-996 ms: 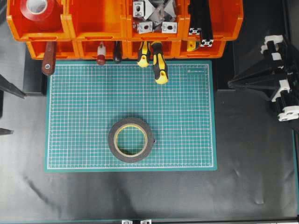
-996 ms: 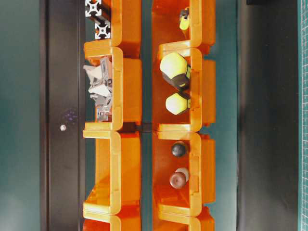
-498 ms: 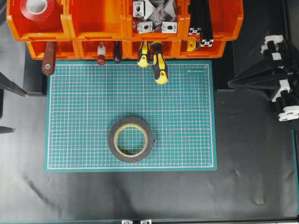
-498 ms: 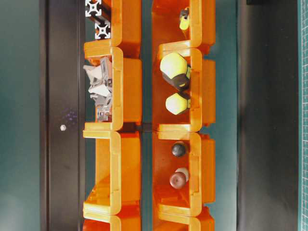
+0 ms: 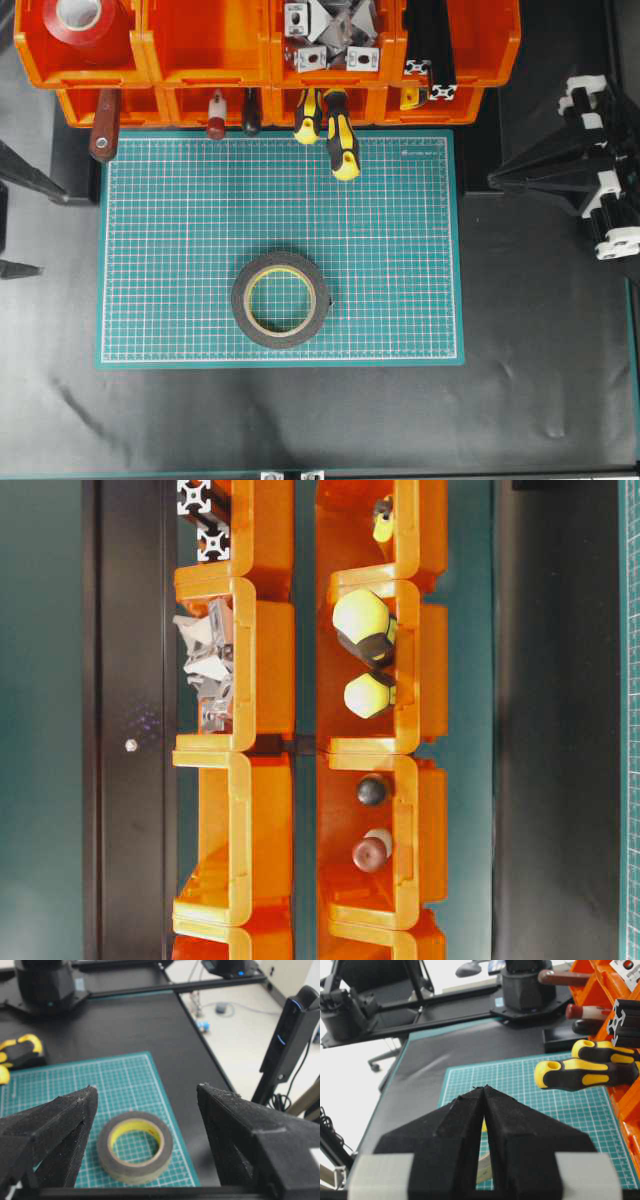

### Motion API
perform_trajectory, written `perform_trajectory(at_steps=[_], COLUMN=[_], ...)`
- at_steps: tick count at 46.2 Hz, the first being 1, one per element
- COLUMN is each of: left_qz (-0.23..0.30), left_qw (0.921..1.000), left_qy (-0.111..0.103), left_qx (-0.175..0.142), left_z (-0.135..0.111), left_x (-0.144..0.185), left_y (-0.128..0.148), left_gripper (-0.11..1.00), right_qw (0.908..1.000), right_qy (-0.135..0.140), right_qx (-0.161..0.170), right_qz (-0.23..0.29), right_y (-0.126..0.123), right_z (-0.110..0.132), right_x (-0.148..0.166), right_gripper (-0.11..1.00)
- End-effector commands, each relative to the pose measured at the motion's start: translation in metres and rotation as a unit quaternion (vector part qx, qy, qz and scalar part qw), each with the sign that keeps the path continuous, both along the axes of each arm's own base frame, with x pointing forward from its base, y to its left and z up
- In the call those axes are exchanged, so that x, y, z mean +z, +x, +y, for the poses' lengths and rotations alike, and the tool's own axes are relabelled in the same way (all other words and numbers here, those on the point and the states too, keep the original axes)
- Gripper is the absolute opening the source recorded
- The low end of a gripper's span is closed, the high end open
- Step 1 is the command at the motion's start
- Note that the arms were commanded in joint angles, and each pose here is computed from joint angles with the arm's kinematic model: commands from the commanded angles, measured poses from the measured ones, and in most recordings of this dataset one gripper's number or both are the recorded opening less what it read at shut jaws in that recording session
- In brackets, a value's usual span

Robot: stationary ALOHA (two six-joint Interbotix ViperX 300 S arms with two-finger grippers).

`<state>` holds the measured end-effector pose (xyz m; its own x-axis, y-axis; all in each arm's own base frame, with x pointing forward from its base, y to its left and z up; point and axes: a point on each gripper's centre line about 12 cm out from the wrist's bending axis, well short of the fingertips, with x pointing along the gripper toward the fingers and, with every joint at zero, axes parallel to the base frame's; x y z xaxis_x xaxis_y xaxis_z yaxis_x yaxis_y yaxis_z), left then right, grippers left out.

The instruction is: Pick foam from container rack with left arm.

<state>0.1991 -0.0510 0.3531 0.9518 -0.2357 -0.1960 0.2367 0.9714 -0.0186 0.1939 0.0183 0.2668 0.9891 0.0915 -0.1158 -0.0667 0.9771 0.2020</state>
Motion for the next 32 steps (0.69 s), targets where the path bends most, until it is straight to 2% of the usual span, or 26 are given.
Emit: perform_trajectory(at_steps=[1,32], left_qz=[-0.007,-0.008], left_qw=[1.0,1.0], left_qy=[-0.001,-0.001], left_qx=[0.001,0.001], left_z=[-0.0001,0.0008], left_x=[0.0038,0.0028], left_y=[0.0016,-0.0006], left_gripper=[0.77,0.77], right_qw=[1.0,1.0], right_qy=[0.002,0.002], right_qx=[0.001,0.001], right_qz=[-0.008,-0.009], right_y=[0.0021,0.0015], right_z=[0.0008,0.0007], right_x=[0.0078,0.0085], right_gripper=[0.0,0.0])
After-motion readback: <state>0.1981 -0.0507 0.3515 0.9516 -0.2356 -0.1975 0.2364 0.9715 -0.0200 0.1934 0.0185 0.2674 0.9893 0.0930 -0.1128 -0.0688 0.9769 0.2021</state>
